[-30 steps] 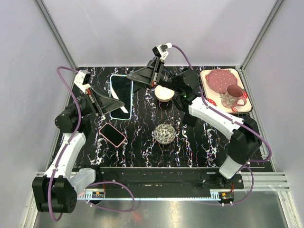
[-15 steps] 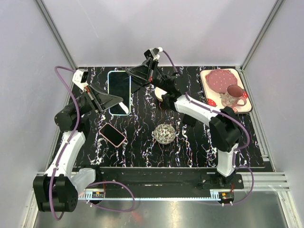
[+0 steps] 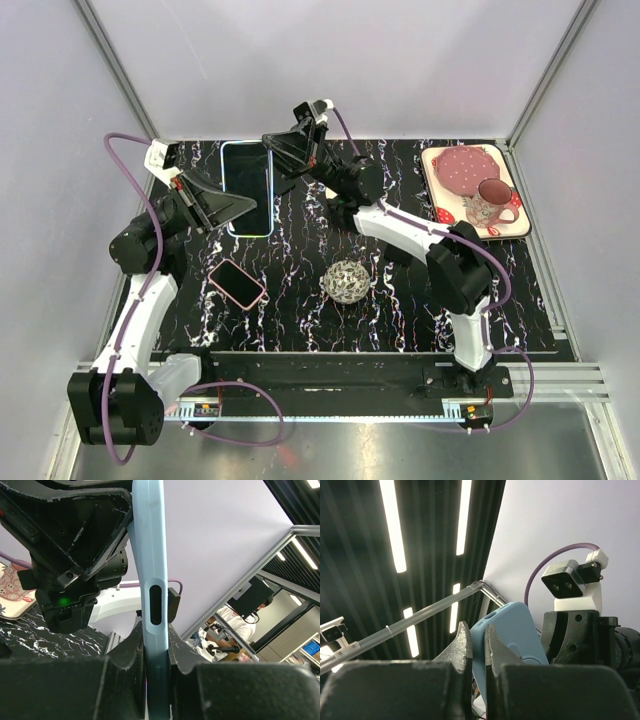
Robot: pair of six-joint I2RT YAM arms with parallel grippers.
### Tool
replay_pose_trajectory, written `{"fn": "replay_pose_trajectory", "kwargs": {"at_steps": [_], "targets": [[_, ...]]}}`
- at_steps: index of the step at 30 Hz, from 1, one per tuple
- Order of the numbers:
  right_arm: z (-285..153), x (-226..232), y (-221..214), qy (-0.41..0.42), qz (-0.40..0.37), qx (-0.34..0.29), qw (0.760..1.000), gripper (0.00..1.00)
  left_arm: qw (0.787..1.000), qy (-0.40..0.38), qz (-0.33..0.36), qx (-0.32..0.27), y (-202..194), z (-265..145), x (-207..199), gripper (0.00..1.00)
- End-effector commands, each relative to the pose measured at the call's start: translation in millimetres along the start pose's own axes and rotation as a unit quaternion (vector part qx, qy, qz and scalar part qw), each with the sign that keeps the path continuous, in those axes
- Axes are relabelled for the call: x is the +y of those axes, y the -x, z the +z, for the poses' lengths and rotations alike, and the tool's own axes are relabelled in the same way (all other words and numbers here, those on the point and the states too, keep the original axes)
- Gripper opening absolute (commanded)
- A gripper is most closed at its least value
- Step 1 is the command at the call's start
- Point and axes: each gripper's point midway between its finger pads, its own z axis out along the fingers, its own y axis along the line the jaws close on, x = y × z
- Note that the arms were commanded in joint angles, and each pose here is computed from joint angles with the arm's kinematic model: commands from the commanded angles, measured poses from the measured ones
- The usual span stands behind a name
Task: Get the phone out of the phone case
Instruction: Remove the phone case from the phone.
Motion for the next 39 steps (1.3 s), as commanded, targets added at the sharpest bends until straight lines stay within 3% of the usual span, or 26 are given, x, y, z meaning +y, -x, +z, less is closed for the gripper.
{"fn": "replay_pose_trajectory", "kwargs": {"at_steps": [1,10,16,20,21,24,31,35,39], "targets": [[1.0,23.1,-28.9,0.069,0.102,0.049,0.991,0.0,0.963,-0.136,0.23,0.024,-20.2,0.5,-82.7,0.0],[-16.5,-32.4,-19.1,-0.003,0.114,0.012,0.993,0.0,0.95,-0.159,0.266,0.03,-17.9,3.9,-111.1,0.0],[-40.4,-92.9,-19.8,-0.136,0.089,-0.005,0.987,0.0,0.939,-0.178,0.294,0.029,-12.7,7.7,-134.1,0.0],[-69.2,-137.1,-25.4,-0.269,0.033,-0.008,0.963,0.0,0.936,-0.178,0.3,0.037,-10.5,9.8,-137.6,0.0],[-83.3,-155.9,-24.3,-0.323,0.043,-0.019,0.945,0.0,0.936,-0.18,0.302,0.037,-9.9,10.3,-138.7,0.0],[-101.9,-165.5,-24.8,-0.39,0.004,-0.024,0.921,0.0,0.935,-0.184,0.303,0.032,-7.9,10.8,-142.3,0.0],[-127.5,-183.7,-32.0,-0.451,-0.028,0.01,0.892,0.0,0.937,-0.18,0.298,0.033,-8.1,10.8,-137.2,0.0],[-134.0,-183.3,-37.0,-0.466,-0.061,0.042,0.882,0.18,0.94,-0.176,0.289,0.032,-7.5,10.6,-131.4,0.0],[-142.6,-178.3,-49.2,-0.475,-0.077,0.079,0.873,0.23,0.945,-0.164,0.28,0.031,-3.0,12.5,-117.5,0.0]]}}
